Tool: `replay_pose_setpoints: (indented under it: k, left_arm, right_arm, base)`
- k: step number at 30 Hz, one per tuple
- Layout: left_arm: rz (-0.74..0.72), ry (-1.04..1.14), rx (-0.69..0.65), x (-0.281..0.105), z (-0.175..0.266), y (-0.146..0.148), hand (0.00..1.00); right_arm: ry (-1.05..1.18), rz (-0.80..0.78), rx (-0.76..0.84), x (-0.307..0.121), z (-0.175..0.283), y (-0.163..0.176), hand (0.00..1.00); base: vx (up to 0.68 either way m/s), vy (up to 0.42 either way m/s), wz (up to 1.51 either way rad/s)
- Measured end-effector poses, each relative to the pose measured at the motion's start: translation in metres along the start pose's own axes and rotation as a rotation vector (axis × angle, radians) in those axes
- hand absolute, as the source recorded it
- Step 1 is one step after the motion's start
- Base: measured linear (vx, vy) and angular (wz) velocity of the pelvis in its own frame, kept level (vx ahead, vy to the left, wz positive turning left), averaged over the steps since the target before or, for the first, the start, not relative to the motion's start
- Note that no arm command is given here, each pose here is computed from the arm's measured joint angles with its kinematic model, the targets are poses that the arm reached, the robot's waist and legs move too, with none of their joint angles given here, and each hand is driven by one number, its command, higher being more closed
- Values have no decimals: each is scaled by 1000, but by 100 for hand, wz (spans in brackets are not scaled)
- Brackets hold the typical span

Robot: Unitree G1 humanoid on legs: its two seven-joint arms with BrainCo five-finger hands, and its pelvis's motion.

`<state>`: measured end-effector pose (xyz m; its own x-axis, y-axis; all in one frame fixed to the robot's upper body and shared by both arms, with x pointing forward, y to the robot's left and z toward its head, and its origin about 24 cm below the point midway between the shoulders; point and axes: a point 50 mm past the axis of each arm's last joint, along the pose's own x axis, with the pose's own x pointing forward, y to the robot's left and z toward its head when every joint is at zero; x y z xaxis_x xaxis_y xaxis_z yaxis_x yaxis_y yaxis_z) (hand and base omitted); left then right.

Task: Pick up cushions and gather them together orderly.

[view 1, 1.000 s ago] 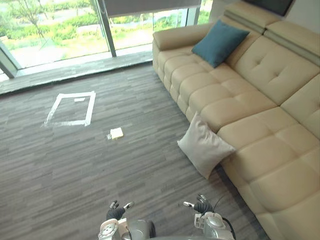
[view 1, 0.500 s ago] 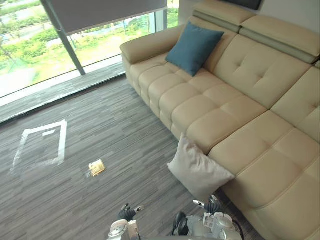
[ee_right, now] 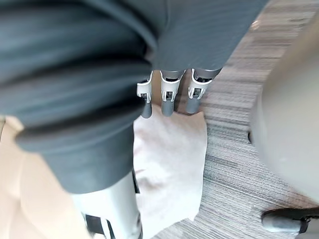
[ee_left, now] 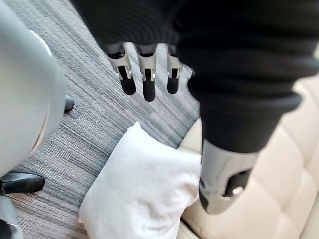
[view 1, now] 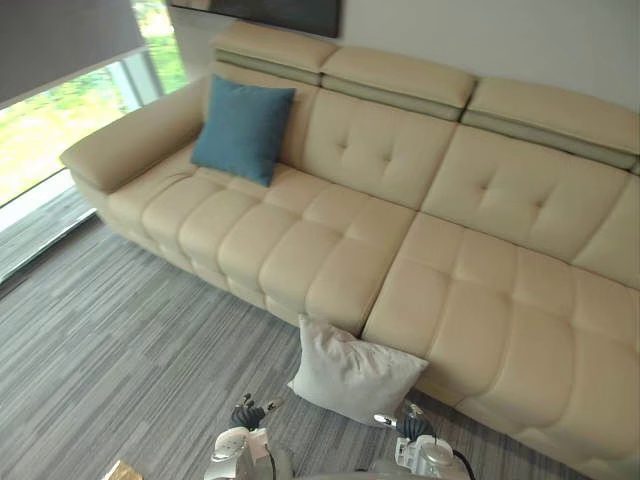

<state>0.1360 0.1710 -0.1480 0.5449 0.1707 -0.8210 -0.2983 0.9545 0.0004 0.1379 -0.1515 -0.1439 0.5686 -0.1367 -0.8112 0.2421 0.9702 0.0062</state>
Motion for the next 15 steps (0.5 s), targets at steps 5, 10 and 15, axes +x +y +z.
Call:
replay_pose_setpoints:
  k: [5, 10, 15]
  left_arm:
    - [22, 16, 12, -1, -5, 6, 0]
    - [-7, 41, 30, 0, -9, -2, 0]
    - [-23, 9, 15, -1, -3, -8, 0]
  right_arm:
    - [-2, -6, -7, 0, 1, -3, 0]
    - [0, -44, 4, 3, 4, -16, 0]
    - [13, -70, 11, 1, -2, -25, 0]
  base:
    - [64, 10, -86]
    - [113, -173, -44]
    - [30, -94, -16]
